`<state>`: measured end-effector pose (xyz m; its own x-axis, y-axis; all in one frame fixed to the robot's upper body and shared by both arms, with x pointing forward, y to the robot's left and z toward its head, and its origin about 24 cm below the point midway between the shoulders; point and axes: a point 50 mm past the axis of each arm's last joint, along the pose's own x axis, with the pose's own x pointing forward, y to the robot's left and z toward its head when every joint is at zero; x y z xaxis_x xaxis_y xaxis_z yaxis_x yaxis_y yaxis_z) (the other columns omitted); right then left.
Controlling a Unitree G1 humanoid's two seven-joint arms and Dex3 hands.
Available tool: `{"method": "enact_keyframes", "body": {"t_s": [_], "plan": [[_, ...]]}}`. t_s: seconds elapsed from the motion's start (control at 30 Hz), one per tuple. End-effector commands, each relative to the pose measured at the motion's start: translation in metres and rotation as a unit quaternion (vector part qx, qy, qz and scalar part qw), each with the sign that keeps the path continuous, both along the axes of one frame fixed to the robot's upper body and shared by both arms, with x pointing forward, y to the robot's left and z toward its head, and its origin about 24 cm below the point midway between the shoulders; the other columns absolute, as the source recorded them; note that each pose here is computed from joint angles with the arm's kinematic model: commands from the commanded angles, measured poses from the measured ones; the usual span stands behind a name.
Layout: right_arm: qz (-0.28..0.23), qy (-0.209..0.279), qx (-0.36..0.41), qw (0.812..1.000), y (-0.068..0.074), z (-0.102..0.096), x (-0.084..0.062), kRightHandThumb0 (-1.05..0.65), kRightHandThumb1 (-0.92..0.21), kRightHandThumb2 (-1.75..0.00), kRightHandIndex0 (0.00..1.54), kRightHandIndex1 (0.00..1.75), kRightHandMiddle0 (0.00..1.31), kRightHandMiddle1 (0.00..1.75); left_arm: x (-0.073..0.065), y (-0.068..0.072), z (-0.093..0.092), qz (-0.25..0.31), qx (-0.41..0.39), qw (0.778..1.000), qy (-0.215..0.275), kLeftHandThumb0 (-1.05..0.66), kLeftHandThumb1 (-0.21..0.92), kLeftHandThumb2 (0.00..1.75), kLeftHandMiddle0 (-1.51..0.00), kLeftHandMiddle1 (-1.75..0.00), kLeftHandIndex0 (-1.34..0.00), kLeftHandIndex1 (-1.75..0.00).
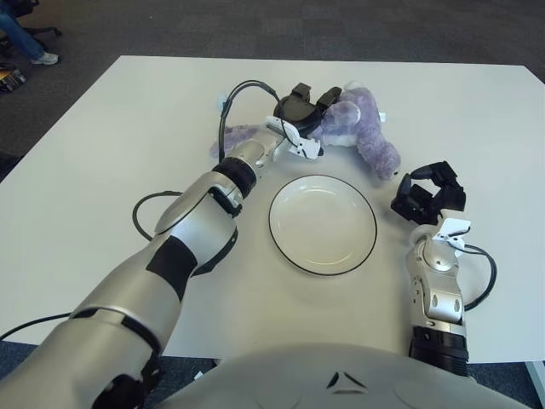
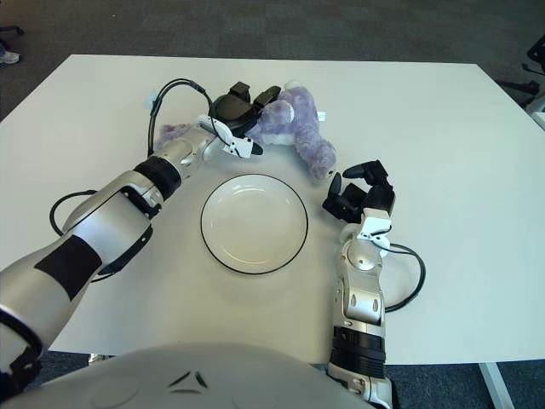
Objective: Put the doll into the plate.
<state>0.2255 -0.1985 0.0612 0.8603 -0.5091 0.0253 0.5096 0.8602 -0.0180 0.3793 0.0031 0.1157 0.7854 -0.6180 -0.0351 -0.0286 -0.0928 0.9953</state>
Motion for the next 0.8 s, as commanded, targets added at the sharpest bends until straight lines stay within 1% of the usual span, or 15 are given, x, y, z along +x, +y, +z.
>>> {"method": "enact_keyframes", "body": {"t_s": [0.0, 0.13, 0.23, 0.37, 0.5, 0.73, 0.77], "plan": [[0.001, -0.006, -0.005, 1.0, -0.0011, 0.0033, -0.0011, -0.46, -0.38, -1.23, 1.17, 1.75, 0.56, 1.75, 0.0031, 0.0007, -0.0001, 0.011, 0.054, 0.998, 0.008, -1.0, 0.92, 0.23, -0.01, -1.72, -0.02, -0.02], [0.002, -0.005, -0.005, 1.0, -0.0013, 0.0031, -0.0013, -0.46, -0.38, -1.24, 1.17, 1.75, 0.56, 1.75, 0.0044, 0.0009, 0.0003, 0.017, 0.079, 0.997, 0.01, -0.98, 0.92, 0.22, -0.08, -1.74, -0.02, -0.03], [0.001, -0.006, -0.005, 1.0, -0.0012, 0.0037, -0.0015, -0.46, -0.38, -1.24, 1.17, 1.75, 0.56, 1.75, 0.0049, 0.001, 0.0011, 0.018, 0.089, 0.996, 0.009, -1.0, 0.92, 0.2, -0.14, -1.74, 0.0, -0.11], [-0.001, -0.007, -0.003, 1.0, -0.001, 0.0042, -0.0018, -0.46, -0.38, -1.24, 1.18, 1.75, 0.56, 1.75, 0.0055, 0.0013, 0.0015, 0.021, 0.098, 0.995, 0.012, -1.02, 0.92, 0.19, -0.18, -1.75, 0.0, -0.17], [-0.002, -0.01, -0.002, 1.0, -0.001, 0.0044, -0.002, -0.46, -0.38, -1.24, 1.18, 1.75, 0.56, 1.75, 0.0059, 0.0013, 0.0013, 0.026, 0.101, 0.994, 0.014, -1.02, 0.92, 0.21, -0.23, -1.75, 0.0, -0.22], [-0.001, -0.014, -0.001, 1.0, -0.001, 0.0049, -0.0021, -0.46, -0.38, -1.24, 1.18, 1.75, 0.56, 1.75, 0.0065, 0.0018, 0.0015, 0.031, 0.099, 0.994, 0.019, -1.02, 0.92, 0.25, -0.28, -1.75, 0.0, -0.25], [-0.001, -0.015, -0.001, 1.0, -0.001, 0.0052, -0.002, -0.46, -0.38, -1.23, 1.18, 1.75, 0.56, 1.75, 0.0067, 0.002, 0.0017, 0.031, 0.098, 0.994, 0.019, -1.02, 0.92, 0.24, -0.29, -1.75, 0.0, -0.28]]}}
